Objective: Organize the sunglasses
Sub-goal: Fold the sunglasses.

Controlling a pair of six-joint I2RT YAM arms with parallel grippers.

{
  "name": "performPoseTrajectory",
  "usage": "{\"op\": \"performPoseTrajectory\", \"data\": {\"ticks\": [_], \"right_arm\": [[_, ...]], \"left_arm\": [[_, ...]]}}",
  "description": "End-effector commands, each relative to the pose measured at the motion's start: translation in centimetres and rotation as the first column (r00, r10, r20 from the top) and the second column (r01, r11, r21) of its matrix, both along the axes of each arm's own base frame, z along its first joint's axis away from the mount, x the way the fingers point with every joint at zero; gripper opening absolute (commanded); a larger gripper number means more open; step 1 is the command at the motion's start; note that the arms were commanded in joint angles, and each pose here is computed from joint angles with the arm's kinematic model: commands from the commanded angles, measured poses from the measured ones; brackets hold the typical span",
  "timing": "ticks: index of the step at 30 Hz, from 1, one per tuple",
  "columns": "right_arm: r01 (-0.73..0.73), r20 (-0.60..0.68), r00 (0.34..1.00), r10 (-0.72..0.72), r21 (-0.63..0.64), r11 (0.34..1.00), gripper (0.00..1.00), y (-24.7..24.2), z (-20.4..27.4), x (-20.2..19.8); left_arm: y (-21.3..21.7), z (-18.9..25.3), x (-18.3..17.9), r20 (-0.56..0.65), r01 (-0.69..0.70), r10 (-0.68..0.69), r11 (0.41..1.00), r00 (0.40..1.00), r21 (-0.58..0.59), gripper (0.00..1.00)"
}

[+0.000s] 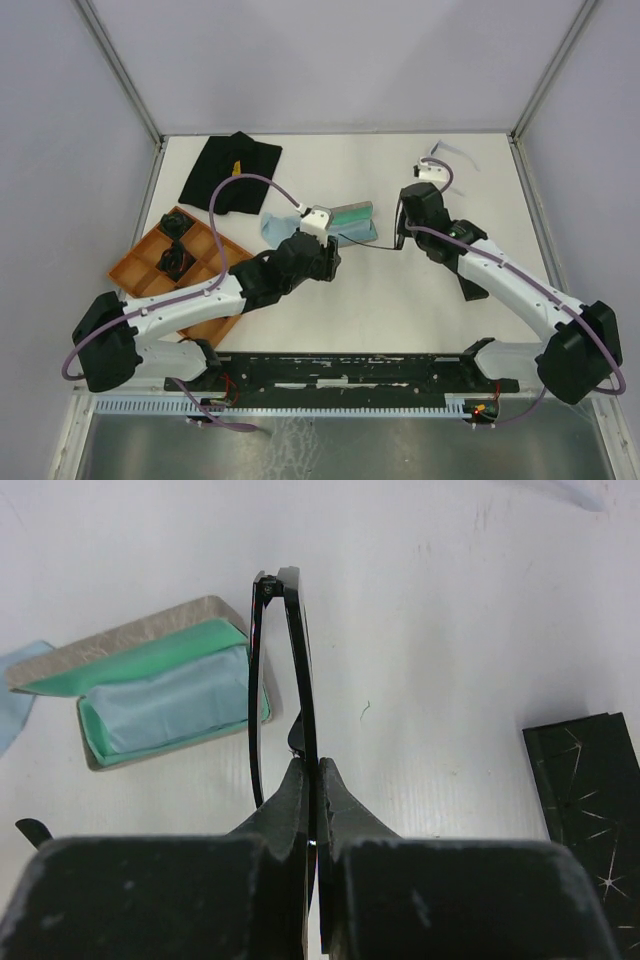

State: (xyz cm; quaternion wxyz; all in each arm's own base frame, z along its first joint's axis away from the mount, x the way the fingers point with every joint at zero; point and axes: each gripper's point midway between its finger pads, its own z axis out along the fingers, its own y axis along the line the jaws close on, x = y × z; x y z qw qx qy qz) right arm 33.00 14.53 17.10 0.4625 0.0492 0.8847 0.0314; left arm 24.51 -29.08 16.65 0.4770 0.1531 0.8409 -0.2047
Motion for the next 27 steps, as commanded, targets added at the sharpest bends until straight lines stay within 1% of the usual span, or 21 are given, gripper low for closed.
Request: {"op": "performPoseTrajectory", "data": {"ticks": [1,5,9,12,18,27], "right_arm": [[0.042,0.133,0.989,-0.059,0.126,0.991,0.00,0.0,5.5,1.0],[-0.048,0.138,0.990,0.029,0.138,0.989,0.00,1.1,6.2,0.5],[-0.132,0.102,0.988,0.120,0.120,0.984,0.00,1.9,5.6,-0.5],[-0.182,0.077,0.982,0.174,0.108,0.977,0.00,2.3,4.8,-1.2],[-0.292,0.039,0.956,0.290,0.122,0.948,0.00,3.6,3.6,-2.4],[-0.381,-0.032,0.921,0.389,0.147,0.913,0.00,5.0,1.1,-3.7]], "left_arm": [[-0.8,0.2,-1.0,0.013,0.047,-0.046,0.998,0.999,-0.036,0.54],[-1.4,-0.8,-0.5,0.004,0.052,-0.052,0.999,0.999,0.015,0.54],[-1.1,-1.4,1.3,0.023,-0.018,0.016,0.995,1.000,0.103,0.54],[-1.1,-0.9,2.5,0.057,-0.063,0.056,0.989,0.997,0.130,0.54],[-2.4,-1.1,4.0,0.074,-0.077,0.065,0.982,0.995,0.173,0.54],[-5.1,-0.1,5.1,0.077,-0.039,0.026,0.984,0.997,0.171,0.54]]}}
